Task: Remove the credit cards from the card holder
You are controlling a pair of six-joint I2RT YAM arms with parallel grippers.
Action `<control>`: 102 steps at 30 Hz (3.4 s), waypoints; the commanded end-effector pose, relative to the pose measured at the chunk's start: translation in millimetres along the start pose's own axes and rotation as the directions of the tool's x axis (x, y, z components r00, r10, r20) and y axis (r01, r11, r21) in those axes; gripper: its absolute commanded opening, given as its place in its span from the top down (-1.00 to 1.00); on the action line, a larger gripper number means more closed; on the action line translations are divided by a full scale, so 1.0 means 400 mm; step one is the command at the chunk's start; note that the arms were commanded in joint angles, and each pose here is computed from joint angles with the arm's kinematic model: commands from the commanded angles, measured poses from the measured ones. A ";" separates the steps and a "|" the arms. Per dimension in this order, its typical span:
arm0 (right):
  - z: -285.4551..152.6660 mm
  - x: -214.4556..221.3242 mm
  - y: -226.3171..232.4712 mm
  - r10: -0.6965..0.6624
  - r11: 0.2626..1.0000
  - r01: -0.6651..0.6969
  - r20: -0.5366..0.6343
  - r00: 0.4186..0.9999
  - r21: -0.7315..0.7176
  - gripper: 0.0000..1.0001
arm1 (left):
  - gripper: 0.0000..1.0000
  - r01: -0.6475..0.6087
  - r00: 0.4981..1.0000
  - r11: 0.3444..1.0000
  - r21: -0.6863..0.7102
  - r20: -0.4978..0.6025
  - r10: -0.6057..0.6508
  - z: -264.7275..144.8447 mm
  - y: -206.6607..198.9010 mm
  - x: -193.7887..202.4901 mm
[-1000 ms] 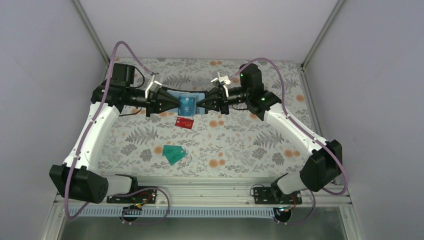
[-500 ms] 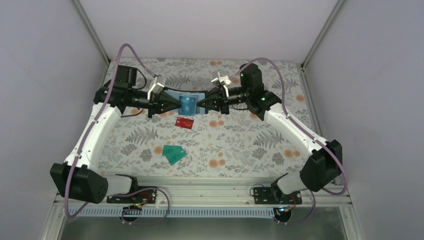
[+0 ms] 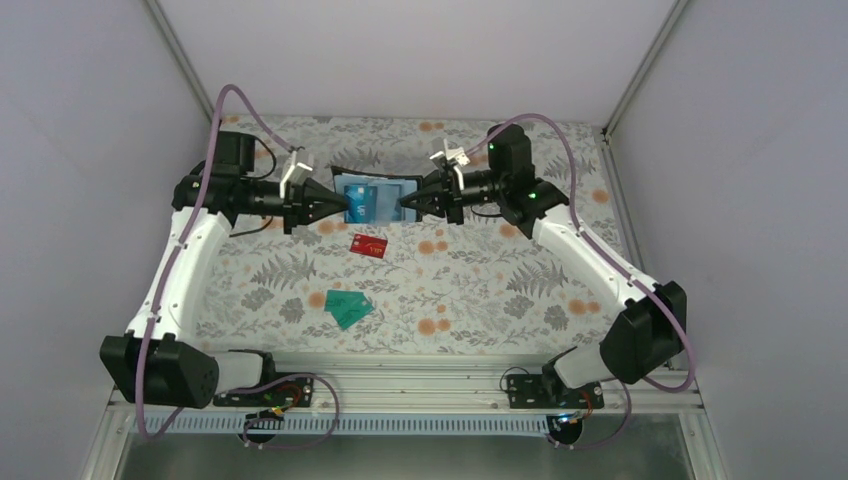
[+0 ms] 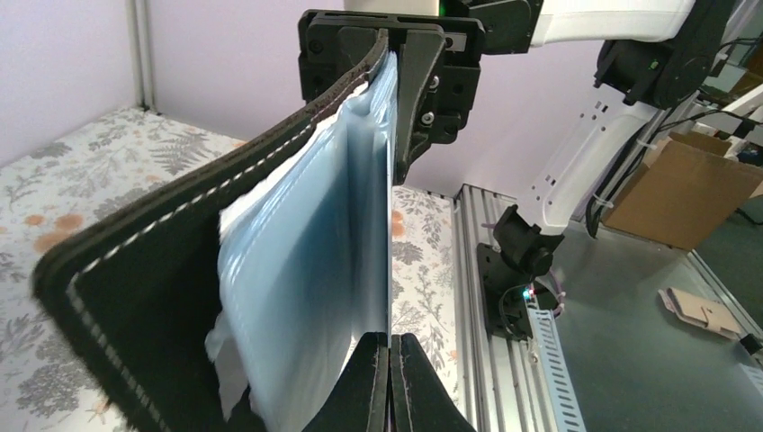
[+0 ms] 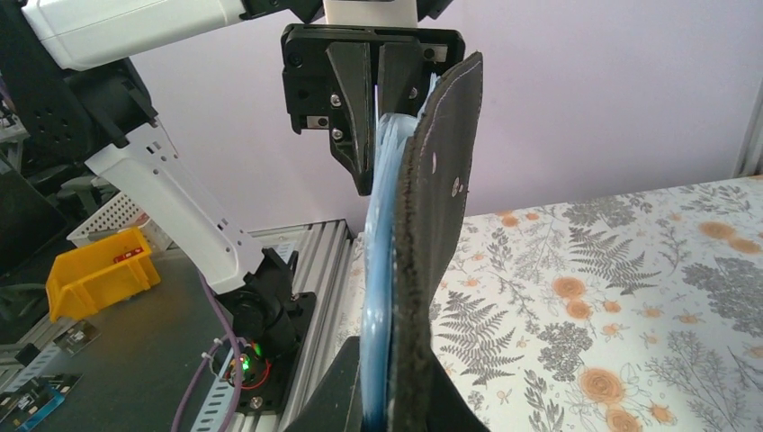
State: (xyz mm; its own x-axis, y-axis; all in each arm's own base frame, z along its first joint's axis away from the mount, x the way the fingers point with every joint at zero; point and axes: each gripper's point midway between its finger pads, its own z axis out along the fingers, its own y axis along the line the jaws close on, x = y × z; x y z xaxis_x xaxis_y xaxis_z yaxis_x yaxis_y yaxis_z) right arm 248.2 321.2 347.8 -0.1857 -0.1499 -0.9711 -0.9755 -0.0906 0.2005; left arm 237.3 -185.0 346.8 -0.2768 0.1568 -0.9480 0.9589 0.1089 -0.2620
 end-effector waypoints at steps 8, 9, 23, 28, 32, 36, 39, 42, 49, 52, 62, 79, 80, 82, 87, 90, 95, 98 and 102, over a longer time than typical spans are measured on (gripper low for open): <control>-0.128 -0.027 -0.048 0.003 0.984 -0.014 0.065 0.998 0.175 0.92 | 0.95 -0.021 0.998 0.951 -0.310 -0.067 0.000 -0.099 0.135 -0.006; -0.138 -0.027 -0.056 0.012 0.982 -0.026 0.072 0.997 0.187 0.92 | 0.95 -0.035 0.994 0.935 -0.354 -0.111 -0.004 -0.110 0.158 0.006; -0.193 -0.028 -0.110 0.047 0.957 -0.067 0.079 0.996 0.283 0.91 | 0.95 -0.245 0.531 0.889 -0.386 -0.821 -0.210 -0.269 0.326 0.417; -0.192 -0.012 -0.133 0.071 0.953 -0.090 0.073 0.995 0.290 0.92 | 0.95 -0.205 0.319 0.935 -0.288 -0.923 -0.214 -0.265 0.365 0.539; -0.195 -0.005 -0.143 0.083 0.949 -0.100 0.071 0.994 0.300 0.92 | 0.95 -0.189 0.152 0.970 -0.152 -0.981 -0.124 -0.247 0.374 0.618; -0.198 -0.005 -0.144 0.082 0.947 -0.100 0.070 0.994 0.306 0.92 | 0.95 -0.143 0.061 0.988 -0.049 -0.997 -0.041 -0.225 0.387 0.651; -0.201 -0.002 -0.148 0.090 0.943 -0.107 0.068 0.994 0.314 0.92 | 0.95 -0.091 0.029 0.996 -0.001 -1.000 0.002 -0.218 0.397 0.661; -0.204 0.003 -0.153 0.094 0.939 -0.110 0.064 0.993 0.324 0.92 | 0.95 -0.101 -0.060 0.994 0.035 -0.998 0.029 -0.239 0.432 0.694; -0.215 0.005 -0.174 0.109 0.930 -0.125 0.064 0.992 0.345 0.92 | 0.94 -0.155 -0.088 0.988 0.022 -0.996 0.009 -0.220 0.542 0.708; -0.217 0.012 -0.180 0.119 0.929 -0.133 0.063 0.991 0.345 0.92 | 0.73 -0.163 -0.050 0.987 -0.013 -0.999 -0.021 -0.198 0.576 0.692; -0.218 -0.001 -0.170 0.110 0.934 -0.128 0.072 0.991 0.335 0.91 | -0.53 -0.365 0.222 0.920 -0.140 -0.973 -0.060 -0.154 0.668 0.480; -0.150 -0.021 -0.061 0.162 0.958 -0.177 0.082 0.983 0.227 0.91 | -1.00 -0.098 0.995 0.995 -0.037 0.006 0.098 -0.006 0.167 -0.080; -0.138 -0.020 -0.048 0.165 0.961 -0.178 0.077 0.983 0.210 0.92 | -1.00 -0.094 0.995 0.995 -0.019 0.020 0.094 0.002 0.148 -0.080; -0.117 -0.020 -0.016 0.157 0.970 -0.167 0.071 0.985 0.178 0.91 | -1.00 -0.078 0.997 0.997 0.000 0.027 0.078 0.018 0.119 -0.078; -0.086 -0.033 0.076 0.104 0.990 -0.110 0.062 0.993 0.088 0.91 | -1.00 -0.096 0.995 0.995 -0.020 -0.020 0.096 0.057 0.088 -0.057; -0.073 -0.034 0.110 0.092 0.993 -0.096 0.054 0.994 0.068 0.92 | -1.00 -0.096 0.995 0.995 0.012 0.001 0.096 0.063 0.060 -0.052; -0.049 -0.031 0.125 0.108 0.992 -0.111 0.042 0.993 0.068 0.92 | -1.00 -0.113 0.994 0.985 0.128 0.016 0.112 0.097 -0.012 -0.041; -0.037 -0.028 0.127 0.118 0.990 -0.121 0.038 0.992 0.074 0.91 | -0.45 -0.174 0.985 0.962 0.209 0.048 0.168 0.100 -0.074 -0.045; -0.022 -0.036 0.129 0.117 0.989 -0.120 0.042 0.992 0.085 0.92 | 0.93 -0.184 0.983 0.957 0.225 0.062 0.174 0.093 -0.104 -0.068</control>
State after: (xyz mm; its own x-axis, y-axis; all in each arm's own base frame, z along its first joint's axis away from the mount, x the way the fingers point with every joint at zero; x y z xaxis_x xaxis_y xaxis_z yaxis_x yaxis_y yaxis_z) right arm 204.7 303.8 366.5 -0.3100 -0.1310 -0.9417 -0.9499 0.0022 0.3124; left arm 229.7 -232.2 350.2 -0.1804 0.1743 -0.9680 0.9789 -0.0645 -0.1941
